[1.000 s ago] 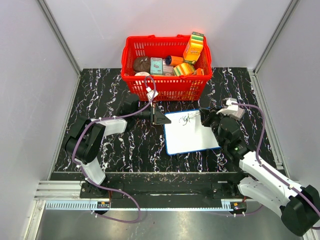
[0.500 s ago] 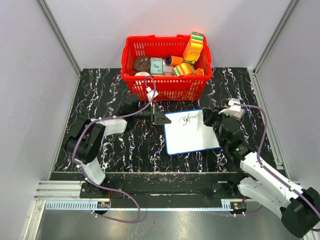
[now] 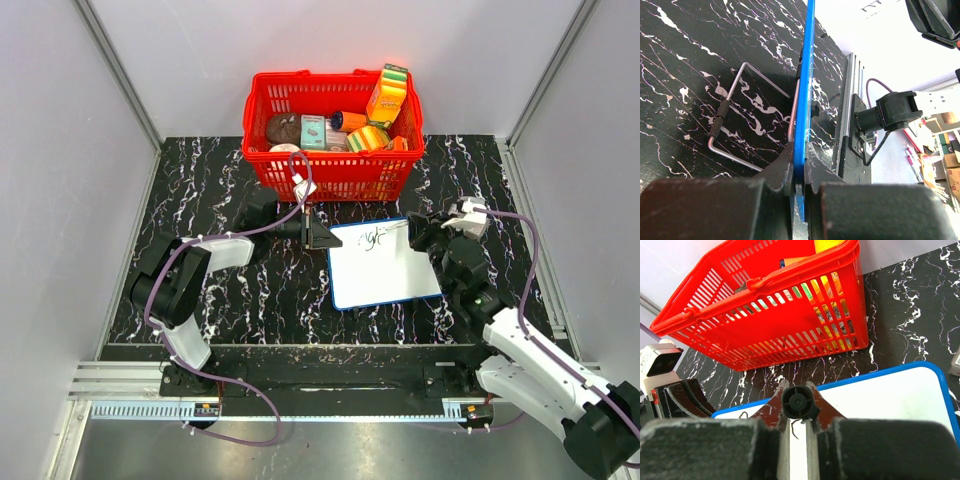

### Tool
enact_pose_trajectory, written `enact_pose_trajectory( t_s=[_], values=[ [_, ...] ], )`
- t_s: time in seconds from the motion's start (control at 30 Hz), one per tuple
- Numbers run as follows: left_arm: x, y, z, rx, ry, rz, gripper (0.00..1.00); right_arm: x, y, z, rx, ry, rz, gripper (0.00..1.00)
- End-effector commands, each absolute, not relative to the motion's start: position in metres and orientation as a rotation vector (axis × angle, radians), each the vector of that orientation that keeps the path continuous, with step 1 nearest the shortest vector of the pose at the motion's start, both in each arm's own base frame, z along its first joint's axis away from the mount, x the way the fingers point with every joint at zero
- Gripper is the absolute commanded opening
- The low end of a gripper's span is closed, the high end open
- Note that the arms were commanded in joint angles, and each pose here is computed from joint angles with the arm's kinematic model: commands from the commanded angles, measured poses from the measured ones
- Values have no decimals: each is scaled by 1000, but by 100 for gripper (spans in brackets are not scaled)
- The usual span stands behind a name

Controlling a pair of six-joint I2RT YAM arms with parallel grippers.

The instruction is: Write a sentence on the whiteboard

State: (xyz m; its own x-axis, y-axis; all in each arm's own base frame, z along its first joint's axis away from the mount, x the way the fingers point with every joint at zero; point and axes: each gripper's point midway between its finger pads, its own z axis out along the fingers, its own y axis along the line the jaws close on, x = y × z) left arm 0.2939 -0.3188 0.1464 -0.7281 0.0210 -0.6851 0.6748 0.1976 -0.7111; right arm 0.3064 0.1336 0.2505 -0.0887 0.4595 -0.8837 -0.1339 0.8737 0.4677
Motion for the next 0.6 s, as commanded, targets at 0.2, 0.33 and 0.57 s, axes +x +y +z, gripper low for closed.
enact_pose_trajectory(
  t_s=[0.2, 0.33, 0.57],
  values=[
    [305, -323, 150, 735, 1845, -1491, 0, 318, 139, 279, 267, 1513, 530, 0],
    [305, -323, 151, 736, 1842, -1490, 0, 321, 139, 278, 267, 1515, 523, 0],
    [305, -323, 152, 738, 1839, -1489, 0, 319, 140, 270, 264, 1534, 529, 0]
  ],
)
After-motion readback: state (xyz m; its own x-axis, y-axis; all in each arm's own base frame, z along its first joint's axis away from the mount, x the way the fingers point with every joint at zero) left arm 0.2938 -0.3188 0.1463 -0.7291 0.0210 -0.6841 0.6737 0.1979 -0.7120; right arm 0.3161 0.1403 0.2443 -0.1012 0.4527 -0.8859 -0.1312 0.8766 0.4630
